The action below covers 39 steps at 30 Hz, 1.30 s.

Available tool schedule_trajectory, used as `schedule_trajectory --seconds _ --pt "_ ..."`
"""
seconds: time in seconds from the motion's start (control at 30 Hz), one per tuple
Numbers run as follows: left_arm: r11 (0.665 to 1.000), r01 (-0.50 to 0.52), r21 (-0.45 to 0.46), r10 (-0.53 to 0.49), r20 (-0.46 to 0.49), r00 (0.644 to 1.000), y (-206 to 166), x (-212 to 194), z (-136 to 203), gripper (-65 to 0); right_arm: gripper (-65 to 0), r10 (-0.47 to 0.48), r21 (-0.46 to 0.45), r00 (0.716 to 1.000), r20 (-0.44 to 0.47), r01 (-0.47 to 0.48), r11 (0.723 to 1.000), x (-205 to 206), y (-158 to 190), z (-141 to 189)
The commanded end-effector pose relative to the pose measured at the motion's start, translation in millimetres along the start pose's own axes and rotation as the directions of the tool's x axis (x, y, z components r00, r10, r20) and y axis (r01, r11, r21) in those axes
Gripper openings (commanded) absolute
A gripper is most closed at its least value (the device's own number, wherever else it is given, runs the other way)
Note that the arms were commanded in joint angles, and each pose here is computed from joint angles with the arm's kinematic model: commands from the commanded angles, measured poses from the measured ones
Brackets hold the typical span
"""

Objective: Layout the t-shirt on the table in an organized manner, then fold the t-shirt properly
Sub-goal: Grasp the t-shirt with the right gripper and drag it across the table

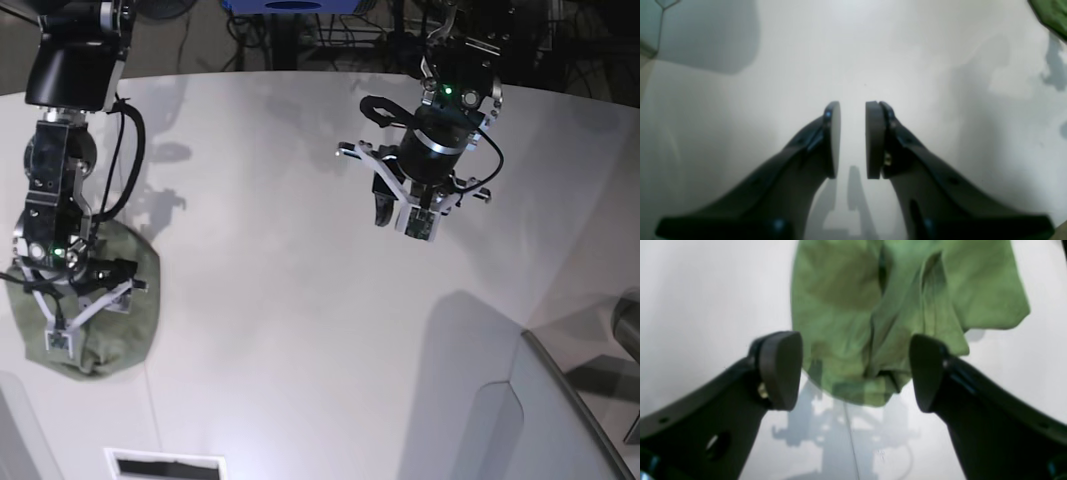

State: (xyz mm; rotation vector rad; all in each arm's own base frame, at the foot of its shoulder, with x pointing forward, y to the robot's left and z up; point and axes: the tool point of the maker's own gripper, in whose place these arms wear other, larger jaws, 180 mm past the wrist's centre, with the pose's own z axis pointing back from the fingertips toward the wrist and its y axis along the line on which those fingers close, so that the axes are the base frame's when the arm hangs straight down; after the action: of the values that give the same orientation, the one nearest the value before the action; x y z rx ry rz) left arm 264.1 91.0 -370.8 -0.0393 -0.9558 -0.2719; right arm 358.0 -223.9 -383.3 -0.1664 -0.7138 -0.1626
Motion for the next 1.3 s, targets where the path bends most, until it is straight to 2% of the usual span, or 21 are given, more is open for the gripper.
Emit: schedule_trajectory --seconds 0.0,0.13,0.23,0.33,0.4,0.6,0.63,0.7,0.73,0.8,0.83,0.9,1.0,1.07,1.27 --pt "1.000 0.001 0.006 -0.001 0.043 0.999 2 12 2 -52.2 -20.6 0.001 -0.012 0.998 0.060 -0.001 1.000 19 -6 0" --pt "1.000 0.002 0.006 -0.003 0.041 0.999 2 11 2 -52.2 -20.3 0.003 -0.038 0.998 0.057 -0.001 0.999 16 -18 -9" --pt "1.000 0.002 0.006 -0.003 0.041 0.999 2 11 2 -52.2 -20.3 -0.052 -0.076 0.996 0.065 0.057 0.995 19 -42 -8" --pt "1.000 0.002 0.006 -0.003 0.041 0.999 2 11 2 -52.2 -20.1 -0.080 -0.090 0.993 0.086 0.088 0.992 30 -51 -8" --pt "1.000 0.002 0.006 -0.003 0.041 0.999 2 11 2 -52.2 -20.1 -0.072 -0.107 0.995 0.071 0.080 0.991 29 -62 -12" --pt "1.000 0.003 0.007 -0.003 0.044 0.999 2 12 2 -52.2 -21.9 -0.089 -0.105 0.996 0.014 0.090 0.990 22 -63 -29" --pt "1.000 0.003 0.007 -0.003 0.044 0.999 2 12 2 -52.2 -24.5 -0.089 -0.104 0.996 0.012 0.090 0.990 22 -63 -29" --pt "1.000 0.003 0.007 -0.003 0.044 0.999 2 12 2 -52.2 -34.5 -0.086 -0.103 0.996 0.015 0.088 0.991 23 -62 -29" --pt "1.000 0.003 0.007 -0.003 0.044 0.999 2 12 2 -52.2 -42.8 -0.085 -0.103 0.996 0.018 0.086 0.991 24 -62 -28" --pt "1.000 0.003 0.007 -0.003 0.044 0.999 2 12 2 -52.2 -63.6 -0.088 -0.099 0.996 0.028 0.091 0.991 30 -61 -28" --pt "1.000 0.003 0.007 -0.003 0.044 0.999 2 12 2 -52.2 -65.0 -0.088 -0.100 0.996 0.032 0.091 0.991 34 -60 -27" --pt "1.000 0.004 0.008 -0.004 0.044 0.999 2 12 2 -52.2 -63.3 -0.091 -0.099 0.995 0.044 0.095 0.991 40 -60 -26" --pt "1.000 0.004 0.008 -0.005 0.044 0.999 3 12 1 -52.2 -65.0 -0.081 -0.101 0.986 0.149 0.097 0.990 76 -62 -5" --pt "1.000 0.004 0.008 -0.005 0.044 0.999 3 12 1 -52.2 -65.0 -0.054 -0.080 0.976 0.210 0.072 0.994 108 -49 16" --pt "1.000 0.000 0.008 0.000 0.041 0.999 4 12 -4 -52.2 -65.0 -0.014 -0.008 0.963 0.269 0.017 1.000 178 -6 62"
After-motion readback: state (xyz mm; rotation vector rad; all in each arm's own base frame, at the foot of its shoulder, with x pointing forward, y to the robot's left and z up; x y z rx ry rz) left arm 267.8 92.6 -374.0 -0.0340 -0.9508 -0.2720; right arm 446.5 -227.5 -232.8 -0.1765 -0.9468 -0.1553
